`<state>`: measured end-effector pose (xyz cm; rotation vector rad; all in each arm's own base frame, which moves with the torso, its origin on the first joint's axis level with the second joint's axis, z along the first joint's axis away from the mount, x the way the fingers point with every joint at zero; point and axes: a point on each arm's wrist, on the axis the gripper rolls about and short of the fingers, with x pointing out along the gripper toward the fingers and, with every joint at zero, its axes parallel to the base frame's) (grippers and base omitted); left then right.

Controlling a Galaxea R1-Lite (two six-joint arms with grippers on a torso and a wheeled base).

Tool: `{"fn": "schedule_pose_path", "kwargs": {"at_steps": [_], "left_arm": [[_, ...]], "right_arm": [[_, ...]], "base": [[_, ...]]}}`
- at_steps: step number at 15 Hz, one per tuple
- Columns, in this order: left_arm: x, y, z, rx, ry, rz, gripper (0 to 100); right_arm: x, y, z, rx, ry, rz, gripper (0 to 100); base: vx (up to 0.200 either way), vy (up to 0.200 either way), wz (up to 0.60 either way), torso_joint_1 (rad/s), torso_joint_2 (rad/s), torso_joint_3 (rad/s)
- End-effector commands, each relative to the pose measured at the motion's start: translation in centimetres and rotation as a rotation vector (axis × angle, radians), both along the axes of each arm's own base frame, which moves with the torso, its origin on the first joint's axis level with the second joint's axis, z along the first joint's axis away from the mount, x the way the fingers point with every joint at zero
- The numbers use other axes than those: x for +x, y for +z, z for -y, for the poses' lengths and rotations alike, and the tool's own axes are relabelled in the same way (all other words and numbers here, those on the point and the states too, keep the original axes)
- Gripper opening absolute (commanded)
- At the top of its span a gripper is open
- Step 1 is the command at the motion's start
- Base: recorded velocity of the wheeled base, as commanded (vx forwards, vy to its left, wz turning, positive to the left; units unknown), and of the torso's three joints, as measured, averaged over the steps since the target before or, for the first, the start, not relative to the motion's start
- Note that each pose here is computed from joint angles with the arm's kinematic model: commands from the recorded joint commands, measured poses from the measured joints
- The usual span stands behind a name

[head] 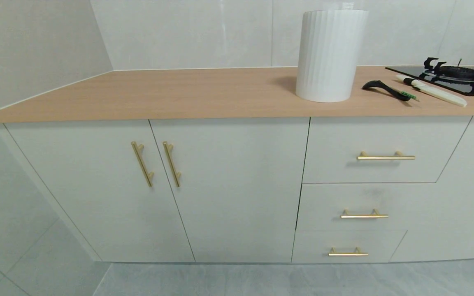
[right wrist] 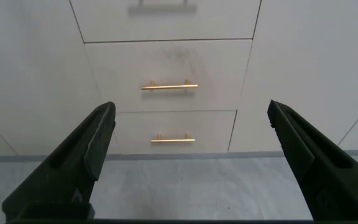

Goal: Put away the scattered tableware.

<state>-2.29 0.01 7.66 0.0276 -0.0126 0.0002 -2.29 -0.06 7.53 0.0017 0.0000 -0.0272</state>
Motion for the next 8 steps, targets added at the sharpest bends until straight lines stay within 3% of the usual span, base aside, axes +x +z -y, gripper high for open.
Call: {"fn": "schedule_pose_path", "kwargs": {"at_steps": [1, 4, 8], "left_arm": [[0.01, 0.01, 0.00, 0.000, 0.002, 0.000, 100], [0.01, 0.01, 0.00, -0.002, 0.002, 0.000, 100], [0.00, 0.09, -0.01, -0.035, 0.006, 0.004, 100]], "right_arm": [[0.01, 0.01, 0.00, 0.000, 0.000, -0.002, 100], [0.01, 0.01, 0.00, 0.000, 0.000, -0.002, 100], [0.01, 0.01, 0.00, -0.002, -0.002, -0.002, 100]], "base": [[0.000, 0.000, 0.00, 0.000, 0.00, 0.000], [0.000, 0.000, 0.00, 0.000, 0.00, 0.000], [0.000, 0.000, 0.00, 0.000, 0.00, 0.000]]}}
